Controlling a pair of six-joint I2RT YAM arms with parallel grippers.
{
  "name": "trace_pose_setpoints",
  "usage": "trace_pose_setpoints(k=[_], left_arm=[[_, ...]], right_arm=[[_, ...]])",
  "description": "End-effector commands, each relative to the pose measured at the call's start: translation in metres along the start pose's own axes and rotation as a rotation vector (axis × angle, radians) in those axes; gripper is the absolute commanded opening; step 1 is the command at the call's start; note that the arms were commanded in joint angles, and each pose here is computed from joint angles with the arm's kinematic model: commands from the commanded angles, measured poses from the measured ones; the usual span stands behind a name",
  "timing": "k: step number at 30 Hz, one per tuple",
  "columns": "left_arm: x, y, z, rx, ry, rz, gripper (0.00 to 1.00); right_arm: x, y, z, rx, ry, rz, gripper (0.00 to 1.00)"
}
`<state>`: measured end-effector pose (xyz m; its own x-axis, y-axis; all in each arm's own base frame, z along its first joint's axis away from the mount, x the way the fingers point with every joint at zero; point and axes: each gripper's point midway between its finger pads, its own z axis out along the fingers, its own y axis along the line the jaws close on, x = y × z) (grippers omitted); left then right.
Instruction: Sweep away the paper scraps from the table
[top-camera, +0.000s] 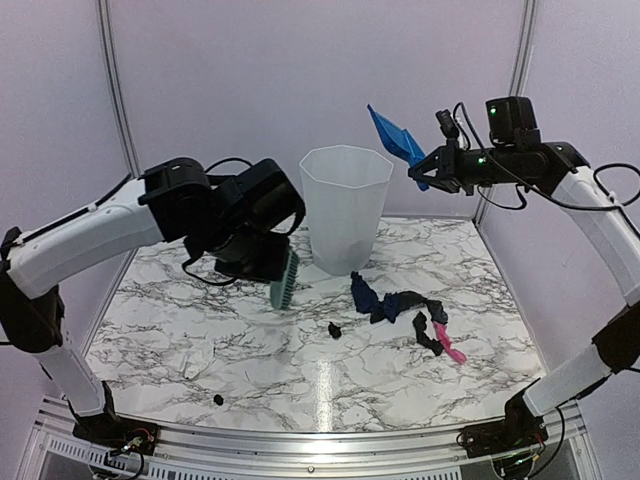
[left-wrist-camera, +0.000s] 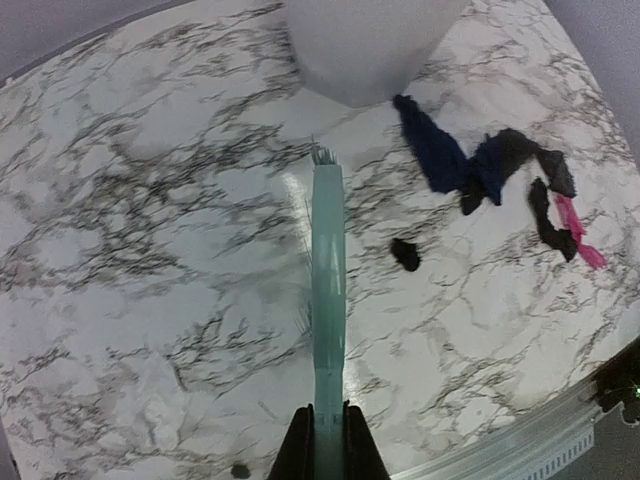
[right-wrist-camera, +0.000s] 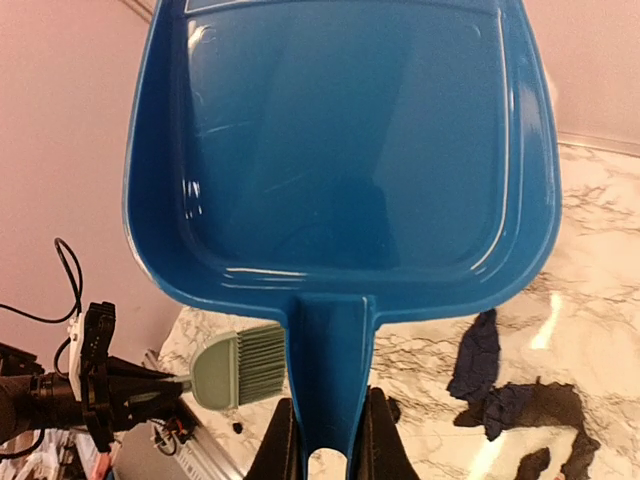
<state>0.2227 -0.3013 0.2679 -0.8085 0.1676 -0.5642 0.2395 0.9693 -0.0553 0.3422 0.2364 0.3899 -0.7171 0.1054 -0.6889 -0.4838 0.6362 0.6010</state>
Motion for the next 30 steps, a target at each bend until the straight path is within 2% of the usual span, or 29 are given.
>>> trace_pose_setpoints(k=[1, 4, 7, 11, 15, 19, 22, 26, 30], left_arm=[[-0.031, -0.094, 0.003, 0.307, -0.033, 0.045, 0.0], [-0.043, -0.144, 0.012, 0.466, -0.035, 0.048, 0.0], [-0.043, -0.187, 0.038, 0.576, 0.001, 0.036, 0.0], [-0.048, -0.245, 0.063, 0.792, 0.029, -0.03, 0.0], [-0.06, -0.276, 0.096, 0.907, 0.044, -0.159, 0.0], [-0.068, -0.294, 0.135, 1.01, 0.08, -0.312, 0.0], [-0.069, -0.298, 0.17, 1.013, 0.114, -0.409, 0.0], [-0.061, -0.281, 0.216, 0.918, 0.161, -0.523, 0.0], [-0.047, -0.253, 0.234, 0.816, 0.197, -0.55, 0.0]], right_arm=[[0.006, -0.025, -0.044, 0.258, -0.067, -0.076, 0.0], [0.006, -0.049, -0.08, 0.461, -0.137, -0.054, 0.0], [0.017, -0.074, -0.113, 0.642, -0.189, -0.015, 0.0], [0.032, -0.083, -0.134, 0.702, -0.224, 0.036, 0.0], [0.043, -0.088, -0.155, 0.763, -0.262, 0.093, 0.0], [0.051, -0.089, -0.171, 0.78, -0.301, 0.12, 0.0], [0.061, -0.092, -0.162, 0.766, -0.255, 0.126, 0.0], [0.069, -0.093, -0.154, 0.74, -0.219, 0.141, 0.0], [0.07, -0.094, -0.151, 0.738, -0.21, 0.139, 0.0]])
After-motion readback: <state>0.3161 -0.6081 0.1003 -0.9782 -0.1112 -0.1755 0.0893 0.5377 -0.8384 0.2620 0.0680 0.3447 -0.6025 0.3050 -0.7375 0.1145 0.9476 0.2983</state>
